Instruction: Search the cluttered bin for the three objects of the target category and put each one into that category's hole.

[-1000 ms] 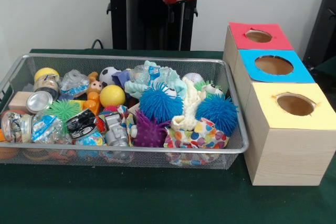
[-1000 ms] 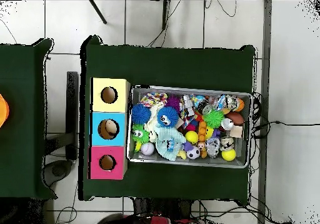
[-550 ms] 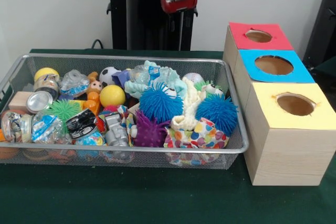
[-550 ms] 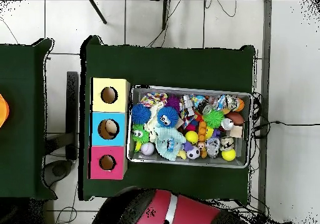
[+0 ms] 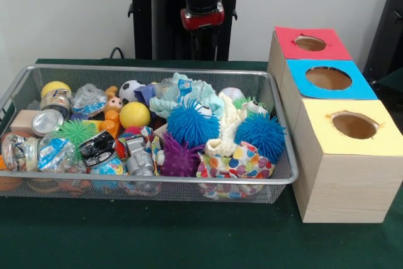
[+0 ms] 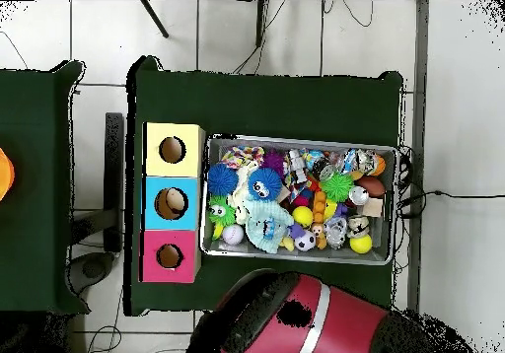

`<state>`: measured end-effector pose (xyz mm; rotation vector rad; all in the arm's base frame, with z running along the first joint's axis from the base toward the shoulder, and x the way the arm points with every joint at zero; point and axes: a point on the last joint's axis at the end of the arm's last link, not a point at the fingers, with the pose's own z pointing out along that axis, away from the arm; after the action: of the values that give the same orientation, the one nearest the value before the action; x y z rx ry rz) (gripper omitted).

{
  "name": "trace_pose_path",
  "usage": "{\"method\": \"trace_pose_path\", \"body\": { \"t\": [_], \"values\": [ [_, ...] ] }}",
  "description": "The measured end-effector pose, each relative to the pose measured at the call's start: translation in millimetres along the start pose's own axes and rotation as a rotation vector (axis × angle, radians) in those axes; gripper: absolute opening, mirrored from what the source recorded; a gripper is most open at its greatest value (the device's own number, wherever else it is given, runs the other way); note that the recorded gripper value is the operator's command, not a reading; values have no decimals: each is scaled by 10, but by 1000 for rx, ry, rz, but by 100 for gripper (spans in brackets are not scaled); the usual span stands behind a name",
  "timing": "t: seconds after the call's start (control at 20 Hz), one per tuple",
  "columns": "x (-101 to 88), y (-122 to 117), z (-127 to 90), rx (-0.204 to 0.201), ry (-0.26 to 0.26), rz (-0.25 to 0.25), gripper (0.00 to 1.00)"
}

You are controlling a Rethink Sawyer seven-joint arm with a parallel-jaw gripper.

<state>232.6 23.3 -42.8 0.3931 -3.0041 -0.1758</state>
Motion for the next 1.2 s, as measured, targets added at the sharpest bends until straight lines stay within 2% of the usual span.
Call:
{"method": "trace_pose_path", "body": {
  "t": [0.5,1.2],
  "values": [
    [23,-96,87,-11,-7,-13,100],
    [51,-276,201,2,-10,-28,100]
  ]
}}
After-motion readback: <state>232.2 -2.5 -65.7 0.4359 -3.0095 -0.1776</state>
